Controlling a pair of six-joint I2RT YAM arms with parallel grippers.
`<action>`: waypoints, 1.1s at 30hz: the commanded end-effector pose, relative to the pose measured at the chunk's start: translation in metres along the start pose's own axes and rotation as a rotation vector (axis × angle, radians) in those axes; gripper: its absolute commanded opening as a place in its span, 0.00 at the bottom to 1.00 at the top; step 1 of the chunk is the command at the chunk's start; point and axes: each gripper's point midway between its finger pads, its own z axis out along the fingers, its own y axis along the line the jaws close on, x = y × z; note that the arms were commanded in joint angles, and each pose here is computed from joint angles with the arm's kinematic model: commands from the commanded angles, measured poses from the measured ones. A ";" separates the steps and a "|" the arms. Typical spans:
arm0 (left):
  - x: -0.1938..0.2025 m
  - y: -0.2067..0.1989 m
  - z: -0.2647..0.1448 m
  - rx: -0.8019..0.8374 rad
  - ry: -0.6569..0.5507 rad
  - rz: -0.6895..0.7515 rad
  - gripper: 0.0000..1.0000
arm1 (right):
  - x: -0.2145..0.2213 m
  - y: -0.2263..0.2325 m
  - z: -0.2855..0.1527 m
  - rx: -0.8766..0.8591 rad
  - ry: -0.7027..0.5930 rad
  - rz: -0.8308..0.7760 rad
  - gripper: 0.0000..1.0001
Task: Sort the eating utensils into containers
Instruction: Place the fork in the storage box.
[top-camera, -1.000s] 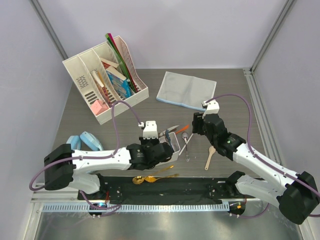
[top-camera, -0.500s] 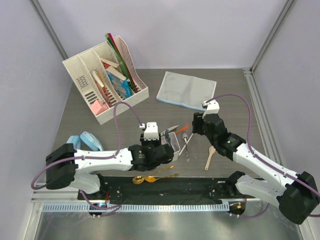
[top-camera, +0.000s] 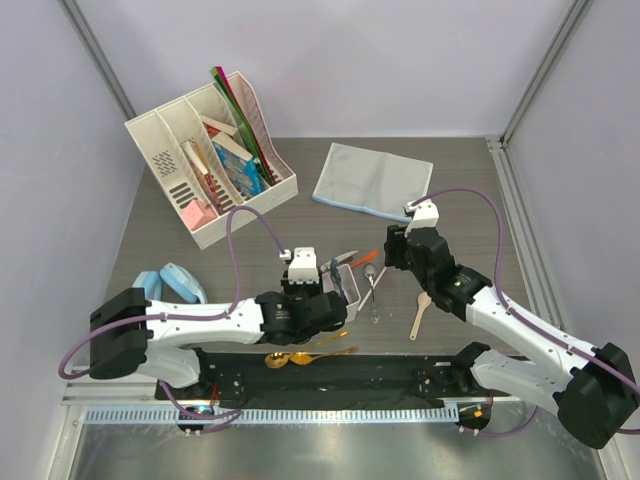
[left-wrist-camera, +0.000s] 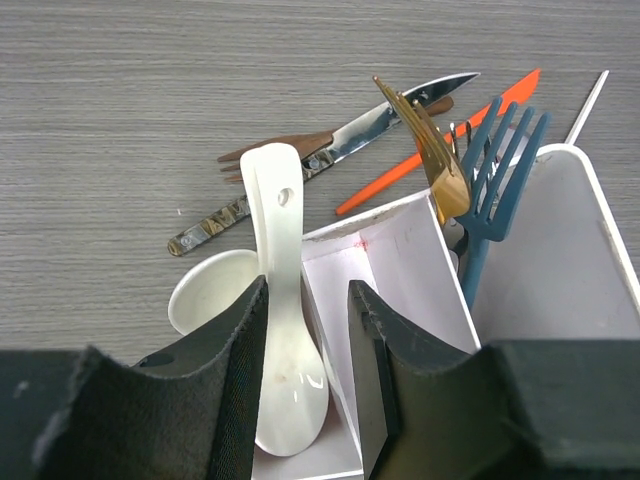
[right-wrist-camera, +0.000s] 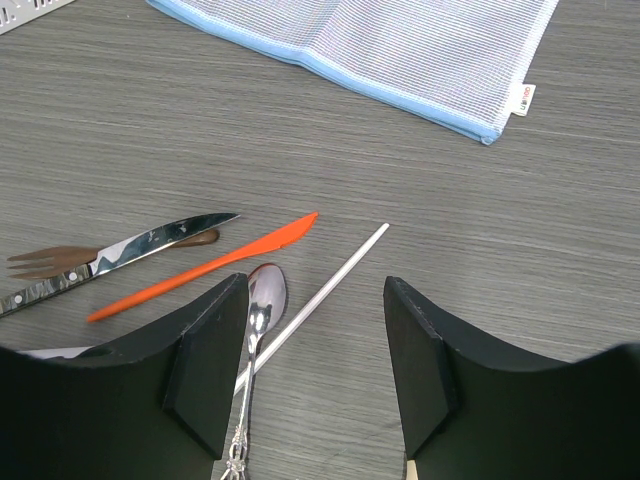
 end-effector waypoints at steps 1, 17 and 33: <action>0.000 -0.005 0.001 -0.006 0.000 -0.004 0.37 | -0.015 0.004 0.000 -0.010 -0.048 0.037 0.62; 0.031 -0.010 0.016 -0.042 0.058 0.035 0.25 | -0.013 0.002 0.001 -0.004 -0.045 0.036 0.62; -0.007 -0.008 -0.005 0.004 0.014 -0.011 0.40 | -0.011 0.008 0.002 -0.034 -0.032 0.033 0.62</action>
